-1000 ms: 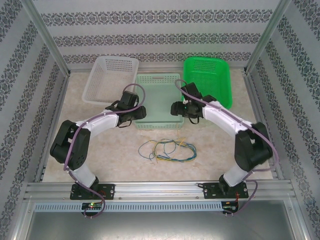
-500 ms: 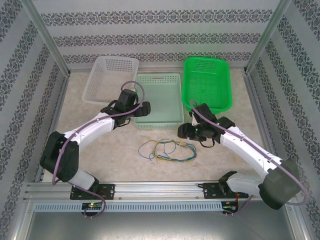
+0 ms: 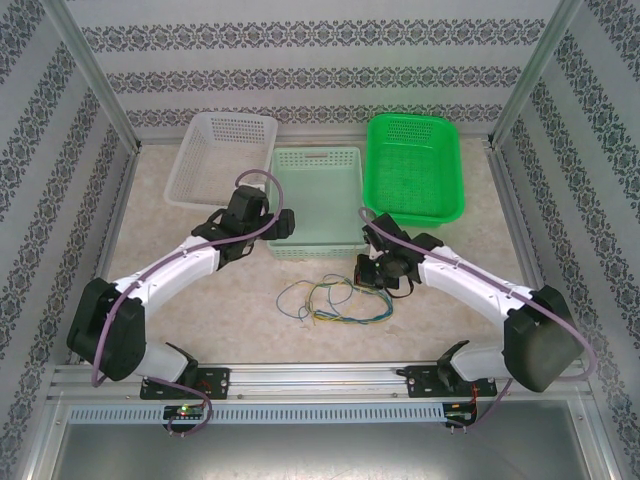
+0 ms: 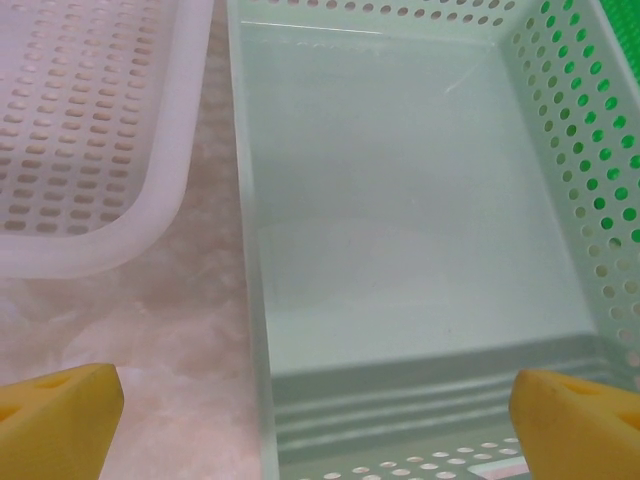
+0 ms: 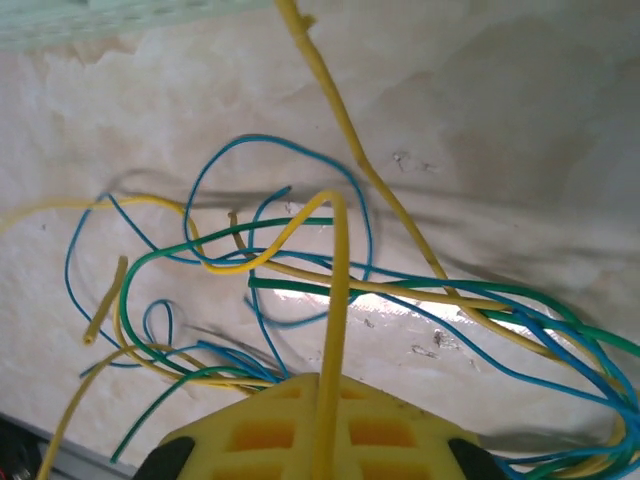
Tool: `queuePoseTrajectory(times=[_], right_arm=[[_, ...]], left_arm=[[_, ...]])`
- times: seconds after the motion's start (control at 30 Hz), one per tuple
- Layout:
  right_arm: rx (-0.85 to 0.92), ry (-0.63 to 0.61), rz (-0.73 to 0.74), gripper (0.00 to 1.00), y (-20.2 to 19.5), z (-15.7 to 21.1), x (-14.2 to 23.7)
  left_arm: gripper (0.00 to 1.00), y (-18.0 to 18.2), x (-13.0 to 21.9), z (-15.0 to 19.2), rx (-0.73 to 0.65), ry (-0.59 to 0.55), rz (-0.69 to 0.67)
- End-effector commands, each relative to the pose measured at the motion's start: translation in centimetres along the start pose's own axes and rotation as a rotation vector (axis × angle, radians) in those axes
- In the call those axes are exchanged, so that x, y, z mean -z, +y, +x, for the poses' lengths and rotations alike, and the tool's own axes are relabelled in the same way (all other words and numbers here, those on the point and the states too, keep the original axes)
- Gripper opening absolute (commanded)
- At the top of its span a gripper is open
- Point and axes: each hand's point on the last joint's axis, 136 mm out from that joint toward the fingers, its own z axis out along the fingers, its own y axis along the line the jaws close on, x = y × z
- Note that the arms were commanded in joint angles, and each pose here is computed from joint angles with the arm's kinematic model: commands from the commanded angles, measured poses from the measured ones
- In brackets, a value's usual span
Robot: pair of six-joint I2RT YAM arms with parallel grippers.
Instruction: Untangle the cables
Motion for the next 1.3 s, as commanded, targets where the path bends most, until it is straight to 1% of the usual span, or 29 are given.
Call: queuePoseTrajectory(times=[0.0,0.17,0.3,0.4,0.5,0.7,0.83,1.0,1.07,1.13,1.27], right_arm=[[0.080,-0.182,-0.018,0.00,2.0,-3.0,3.8],[0.202,-0.357,-0.063,0.00,4.1,-4.7,9.7],[0.299,-0.482,-0.074,0.00,5.3,-5.5,14.0],[0.345,-0.566,-0.100,0.00,6.5,-6.4,16.6],[0.394,-0.617,-0.138,0.00,8.1,-7.1,18.6],[0.477,-0.713,-0.146,0.00,9.7,-8.3,21.5],[0.485,-0.716,-0.093,0.00,9.1,-9.1,21.7],[0.385,-0.752,0.000,0.00,6.2,-12.0,22.4],[0.393,-0.733,-0.042,0.00,6.3,-12.8,22.6],[0.454,-0.684,-0.120,0.00,7.8,-12.6,22.1],[0.540,-0.565,-0.198,0.00,9.2,-11.7,19.9]], left_arm=[[1.00,-0.5,1.2,-1.6,-0.040,-0.075,0.017],[1.00,-1.7,1.6,-2.3,-0.059,-0.104,0.078],[1.00,-3.5,2.4,-3.3,-0.069,-0.150,0.182],[1.00,-4.8,2.7,-3.8,-0.073,-0.160,0.246],[1.00,-5.8,2.9,-4.0,-0.077,-0.161,0.296],[1.00,-7.4,3.4,-4.1,-0.093,-0.174,0.361],[1.00,-8.7,4.1,-4.8,-0.113,-0.208,0.417],[1.00,-9.0,4.3,-5.4,-0.115,-0.221,0.421],[1.00,-9.1,4.4,-5.4,-0.112,-0.221,0.427],[1.00,-9.6,4.9,-5.9,-0.117,-0.241,0.452],[1.00,-11.7,7.1,-7.8,-0.166,-0.311,0.559]])
